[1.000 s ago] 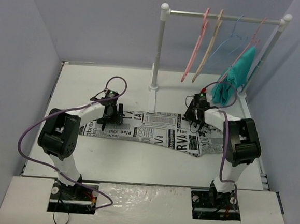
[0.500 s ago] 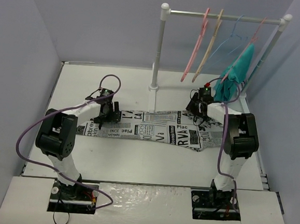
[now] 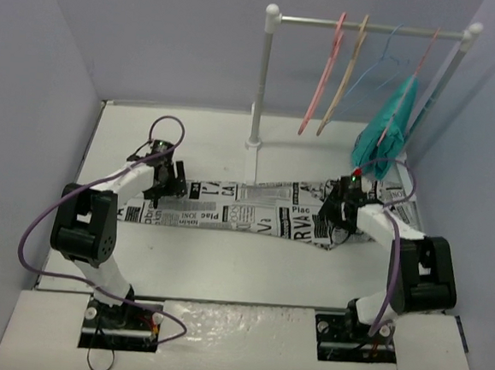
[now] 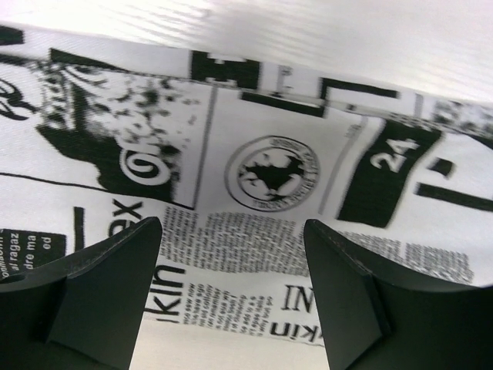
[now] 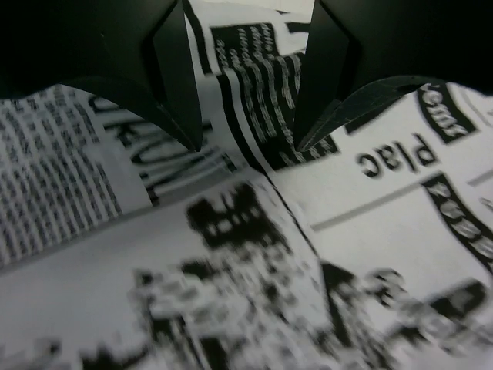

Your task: Place the trousers on the hanger

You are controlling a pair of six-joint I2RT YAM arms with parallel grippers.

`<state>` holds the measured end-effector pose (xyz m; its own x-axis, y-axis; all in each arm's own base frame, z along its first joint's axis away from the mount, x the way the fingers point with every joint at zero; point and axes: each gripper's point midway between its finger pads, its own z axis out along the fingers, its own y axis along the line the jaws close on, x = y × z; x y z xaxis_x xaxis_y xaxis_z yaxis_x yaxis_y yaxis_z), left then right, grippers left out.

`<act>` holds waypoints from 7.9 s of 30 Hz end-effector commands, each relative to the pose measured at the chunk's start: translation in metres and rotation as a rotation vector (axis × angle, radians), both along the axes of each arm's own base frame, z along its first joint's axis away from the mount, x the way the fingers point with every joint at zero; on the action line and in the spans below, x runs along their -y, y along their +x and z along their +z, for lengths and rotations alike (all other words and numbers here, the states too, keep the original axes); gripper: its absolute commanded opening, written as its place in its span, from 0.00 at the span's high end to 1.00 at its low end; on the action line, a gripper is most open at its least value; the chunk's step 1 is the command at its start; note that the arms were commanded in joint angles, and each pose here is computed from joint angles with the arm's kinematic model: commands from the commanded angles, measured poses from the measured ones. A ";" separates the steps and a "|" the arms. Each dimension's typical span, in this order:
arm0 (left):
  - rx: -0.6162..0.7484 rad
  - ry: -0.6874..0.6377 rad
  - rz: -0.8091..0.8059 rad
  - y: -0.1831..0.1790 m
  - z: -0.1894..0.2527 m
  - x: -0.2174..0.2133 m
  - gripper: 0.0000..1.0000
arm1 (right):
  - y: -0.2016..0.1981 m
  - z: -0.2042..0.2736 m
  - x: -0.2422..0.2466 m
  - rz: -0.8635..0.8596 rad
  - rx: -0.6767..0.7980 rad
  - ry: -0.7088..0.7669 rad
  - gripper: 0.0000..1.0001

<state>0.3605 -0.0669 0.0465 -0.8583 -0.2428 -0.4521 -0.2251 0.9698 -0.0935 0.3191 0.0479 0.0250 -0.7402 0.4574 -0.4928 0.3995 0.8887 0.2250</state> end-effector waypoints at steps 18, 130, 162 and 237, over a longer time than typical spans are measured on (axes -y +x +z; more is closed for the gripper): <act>-0.002 -0.069 0.213 0.038 -0.007 -0.088 0.28 | -0.093 -0.020 -0.035 -0.016 -0.174 0.073 0.42; 0.128 -0.220 0.530 0.029 -0.010 -0.187 0.73 | -0.003 -0.012 0.157 -0.499 -0.006 -0.029 0.20; 0.022 -0.088 0.495 -0.013 -0.006 -0.194 0.15 | -0.030 0.088 0.050 -0.062 0.226 0.010 0.00; 0.556 -0.300 0.021 0.017 0.350 -0.084 1.00 | -0.012 0.168 0.020 0.114 0.381 0.004 0.00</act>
<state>0.3691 0.0937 0.3778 -0.4770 -0.4657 -0.7454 -0.3092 0.8828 -0.3536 0.2969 0.0203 0.1627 -0.5926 0.4170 -0.6891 0.2707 0.9089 0.3173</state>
